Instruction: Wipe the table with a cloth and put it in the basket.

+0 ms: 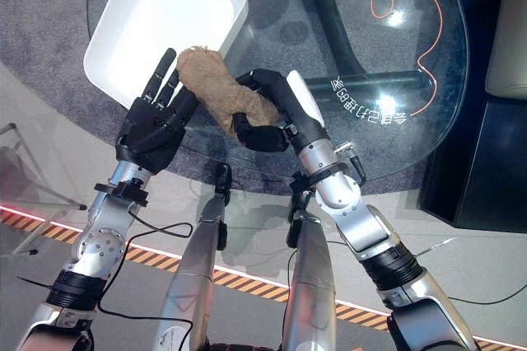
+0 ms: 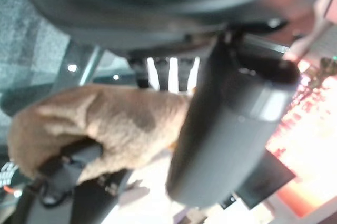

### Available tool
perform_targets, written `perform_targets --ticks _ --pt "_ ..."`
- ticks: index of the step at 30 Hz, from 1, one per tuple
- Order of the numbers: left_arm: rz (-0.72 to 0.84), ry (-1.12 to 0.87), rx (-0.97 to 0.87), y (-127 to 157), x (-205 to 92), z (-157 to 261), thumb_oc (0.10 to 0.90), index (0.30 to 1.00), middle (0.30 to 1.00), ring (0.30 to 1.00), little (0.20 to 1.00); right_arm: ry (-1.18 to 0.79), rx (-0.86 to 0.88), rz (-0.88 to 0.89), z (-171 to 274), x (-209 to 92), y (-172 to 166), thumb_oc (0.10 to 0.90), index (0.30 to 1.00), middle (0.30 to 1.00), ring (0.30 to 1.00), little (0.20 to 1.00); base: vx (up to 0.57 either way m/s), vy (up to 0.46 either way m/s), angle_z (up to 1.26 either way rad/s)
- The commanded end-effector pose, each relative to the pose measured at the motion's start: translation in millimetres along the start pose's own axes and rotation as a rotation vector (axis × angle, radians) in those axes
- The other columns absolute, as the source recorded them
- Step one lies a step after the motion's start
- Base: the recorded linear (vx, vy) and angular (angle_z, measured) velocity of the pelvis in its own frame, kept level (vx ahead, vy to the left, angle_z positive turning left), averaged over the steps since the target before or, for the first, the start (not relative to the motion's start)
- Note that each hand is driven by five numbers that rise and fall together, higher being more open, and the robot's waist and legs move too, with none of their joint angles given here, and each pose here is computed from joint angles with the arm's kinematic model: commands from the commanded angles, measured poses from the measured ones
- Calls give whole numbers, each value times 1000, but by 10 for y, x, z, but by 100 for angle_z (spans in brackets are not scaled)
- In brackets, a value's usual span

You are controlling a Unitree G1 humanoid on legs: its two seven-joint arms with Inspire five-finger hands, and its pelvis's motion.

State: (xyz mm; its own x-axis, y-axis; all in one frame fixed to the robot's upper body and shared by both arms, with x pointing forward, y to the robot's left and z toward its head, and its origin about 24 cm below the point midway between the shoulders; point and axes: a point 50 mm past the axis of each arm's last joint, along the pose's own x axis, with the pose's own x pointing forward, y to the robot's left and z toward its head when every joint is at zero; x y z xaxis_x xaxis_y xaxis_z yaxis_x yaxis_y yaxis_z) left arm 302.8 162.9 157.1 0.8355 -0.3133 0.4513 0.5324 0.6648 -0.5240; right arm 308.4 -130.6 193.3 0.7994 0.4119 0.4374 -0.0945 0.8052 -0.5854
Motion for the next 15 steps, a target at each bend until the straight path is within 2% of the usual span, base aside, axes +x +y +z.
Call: perform_targets --ticks 1,15 --pt "-233 -130 8 -398 137 288 800 900 900 900 900 -504 47 25 1010 138 -36 100 300 300 300 200 0 0 0" --pt "-297 -95 -34 -488 161 217 800 900 900 900 900 -509 42 64 1049 158 36 100 300 300 300 200 0 0 0"
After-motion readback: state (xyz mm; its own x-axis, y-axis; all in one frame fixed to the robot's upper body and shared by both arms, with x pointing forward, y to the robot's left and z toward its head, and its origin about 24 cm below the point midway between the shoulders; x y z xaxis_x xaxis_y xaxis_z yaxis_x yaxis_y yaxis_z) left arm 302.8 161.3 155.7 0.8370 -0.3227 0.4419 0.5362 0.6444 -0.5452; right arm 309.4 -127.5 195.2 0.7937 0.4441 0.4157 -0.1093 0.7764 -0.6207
